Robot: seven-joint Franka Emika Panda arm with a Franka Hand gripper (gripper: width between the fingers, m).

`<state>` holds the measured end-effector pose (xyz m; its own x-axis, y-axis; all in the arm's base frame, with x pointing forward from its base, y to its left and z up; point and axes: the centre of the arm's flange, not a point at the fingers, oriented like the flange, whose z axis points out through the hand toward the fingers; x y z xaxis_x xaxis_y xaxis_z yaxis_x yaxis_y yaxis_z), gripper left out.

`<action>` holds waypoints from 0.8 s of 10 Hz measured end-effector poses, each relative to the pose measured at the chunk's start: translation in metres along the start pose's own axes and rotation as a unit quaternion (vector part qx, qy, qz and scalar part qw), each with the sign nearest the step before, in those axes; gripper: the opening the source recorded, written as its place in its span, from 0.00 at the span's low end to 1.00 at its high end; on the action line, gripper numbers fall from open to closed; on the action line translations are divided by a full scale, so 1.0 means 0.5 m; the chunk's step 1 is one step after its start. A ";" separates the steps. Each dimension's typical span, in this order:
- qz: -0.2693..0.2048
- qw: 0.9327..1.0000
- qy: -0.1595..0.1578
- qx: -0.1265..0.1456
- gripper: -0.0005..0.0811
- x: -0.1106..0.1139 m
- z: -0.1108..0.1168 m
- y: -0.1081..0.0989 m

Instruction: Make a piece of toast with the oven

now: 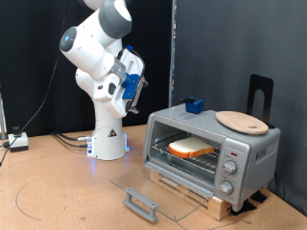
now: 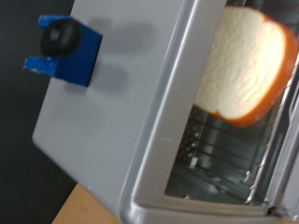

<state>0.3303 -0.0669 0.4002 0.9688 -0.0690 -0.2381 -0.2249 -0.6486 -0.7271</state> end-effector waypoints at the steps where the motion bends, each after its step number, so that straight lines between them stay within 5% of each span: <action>1: 0.015 0.999 0.039 0.022 0.99 0.009 -0.001 -0.001; 3: 0.082 0.988 0.119 0.052 0.99 0.019 -0.006 0.030; 4: 0.101 0.985 0.133 0.047 0.99 0.019 -0.010 0.060; 8: 0.104 0.979 0.173 -0.012 0.99 0.050 -0.015 0.168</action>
<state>0.3364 -0.1286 0.3379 0.8804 -0.4519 -0.1437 -0.4225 -0.6100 -0.6703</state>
